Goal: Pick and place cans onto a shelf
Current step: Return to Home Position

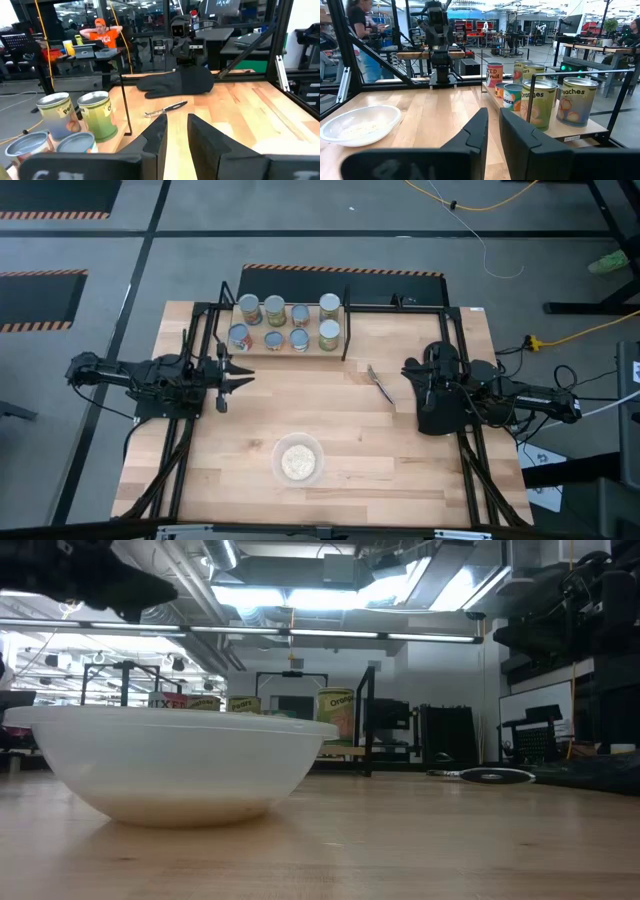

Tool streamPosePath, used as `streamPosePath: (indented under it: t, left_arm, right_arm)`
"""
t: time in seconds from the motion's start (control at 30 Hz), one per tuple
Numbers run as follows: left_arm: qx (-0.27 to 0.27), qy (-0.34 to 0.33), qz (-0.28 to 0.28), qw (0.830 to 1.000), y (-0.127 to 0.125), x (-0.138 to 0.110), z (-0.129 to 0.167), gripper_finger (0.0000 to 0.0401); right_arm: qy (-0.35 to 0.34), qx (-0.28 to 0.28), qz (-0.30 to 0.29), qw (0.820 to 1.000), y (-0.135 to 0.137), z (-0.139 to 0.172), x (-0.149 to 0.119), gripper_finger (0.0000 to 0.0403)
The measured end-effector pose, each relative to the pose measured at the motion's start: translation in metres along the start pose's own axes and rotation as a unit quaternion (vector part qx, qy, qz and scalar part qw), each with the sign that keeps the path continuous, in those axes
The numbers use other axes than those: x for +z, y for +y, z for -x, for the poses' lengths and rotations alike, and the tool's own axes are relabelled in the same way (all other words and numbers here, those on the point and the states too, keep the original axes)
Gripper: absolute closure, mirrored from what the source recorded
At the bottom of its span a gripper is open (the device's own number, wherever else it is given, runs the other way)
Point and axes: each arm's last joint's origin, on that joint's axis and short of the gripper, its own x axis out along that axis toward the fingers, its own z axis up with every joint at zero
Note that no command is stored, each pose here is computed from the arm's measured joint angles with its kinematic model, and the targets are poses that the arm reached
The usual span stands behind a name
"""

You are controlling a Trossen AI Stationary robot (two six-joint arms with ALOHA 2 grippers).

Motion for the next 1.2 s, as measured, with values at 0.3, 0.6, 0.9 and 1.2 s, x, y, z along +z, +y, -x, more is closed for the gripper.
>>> streamPosePath:
  t: [0.3,0.6,0.9,1.2]
  left_arm:
    - [0.004,-0.049,0.01,0.999,0.003,-0.009,0.015,0.0332]
    - [0.003,-0.051,0.004,0.999,0.003,-0.023,0.018,0.0332]
    - [0.0,-0.03,0.031,0.999,-0.001,-0.052,0.01,0.0332]
    - [0.001,-0.031,0.021,0.999,-0.001,-0.052,0.01,0.0332]
  right_arm:
    - [0.0,0.0,0.0,1.0,0.0,0.0,0.0,0.035]
    - [0.0,0.0,0.0,1.0,0.0,0.0,0.0,0.035]
    - [0.0,0.0,0.0,1.0,0.0,0.0,0.0,0.035]
    - [0.0,0.0,0.0,1.0,0.0,0.0,0.0,0.035]
